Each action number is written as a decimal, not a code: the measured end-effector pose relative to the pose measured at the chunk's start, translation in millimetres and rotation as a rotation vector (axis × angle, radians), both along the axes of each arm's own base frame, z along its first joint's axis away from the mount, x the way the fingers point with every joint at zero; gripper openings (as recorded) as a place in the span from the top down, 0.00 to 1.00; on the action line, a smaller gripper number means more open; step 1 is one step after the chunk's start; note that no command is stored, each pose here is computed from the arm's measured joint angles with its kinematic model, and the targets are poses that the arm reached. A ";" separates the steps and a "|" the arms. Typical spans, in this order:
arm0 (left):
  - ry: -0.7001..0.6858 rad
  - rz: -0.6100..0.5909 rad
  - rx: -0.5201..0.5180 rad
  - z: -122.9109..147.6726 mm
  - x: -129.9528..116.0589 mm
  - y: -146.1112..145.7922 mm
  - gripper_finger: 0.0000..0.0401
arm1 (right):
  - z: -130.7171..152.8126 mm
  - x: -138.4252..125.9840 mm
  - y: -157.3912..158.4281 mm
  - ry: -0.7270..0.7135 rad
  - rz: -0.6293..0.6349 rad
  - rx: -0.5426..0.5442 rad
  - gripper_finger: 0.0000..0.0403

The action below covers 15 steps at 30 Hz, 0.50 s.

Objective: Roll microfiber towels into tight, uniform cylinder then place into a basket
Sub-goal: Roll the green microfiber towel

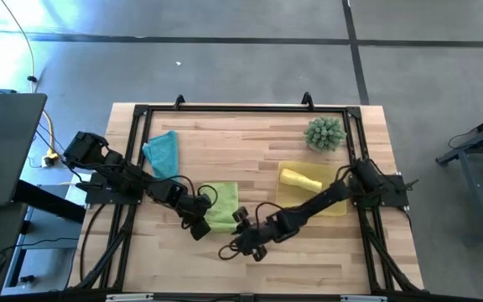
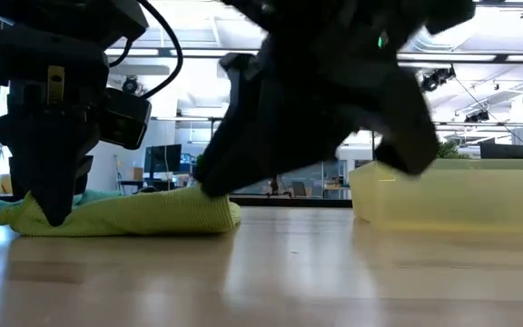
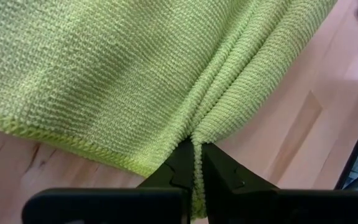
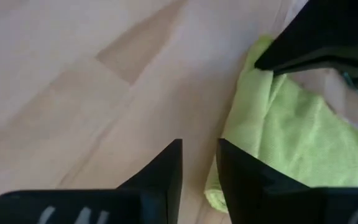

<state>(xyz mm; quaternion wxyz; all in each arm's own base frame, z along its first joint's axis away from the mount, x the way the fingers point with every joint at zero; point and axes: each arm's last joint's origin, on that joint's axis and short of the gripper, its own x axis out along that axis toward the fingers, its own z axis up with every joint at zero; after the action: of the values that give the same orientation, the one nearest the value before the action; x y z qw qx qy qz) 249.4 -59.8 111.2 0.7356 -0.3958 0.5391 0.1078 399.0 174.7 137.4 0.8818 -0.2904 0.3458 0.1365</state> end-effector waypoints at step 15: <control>0.000 0.009 0.000 -0.1 0.0 0.1 0.98 | -4.8 3.9 -14.4 -0.036 -0.049 0.015 0.47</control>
<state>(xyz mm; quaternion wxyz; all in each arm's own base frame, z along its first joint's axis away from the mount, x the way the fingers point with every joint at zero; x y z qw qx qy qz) 249.4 -59.7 111.1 0.7351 -0.3983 0.5374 0.1108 402.9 160.3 132.6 0.8931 -0.2777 0.3357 0.1121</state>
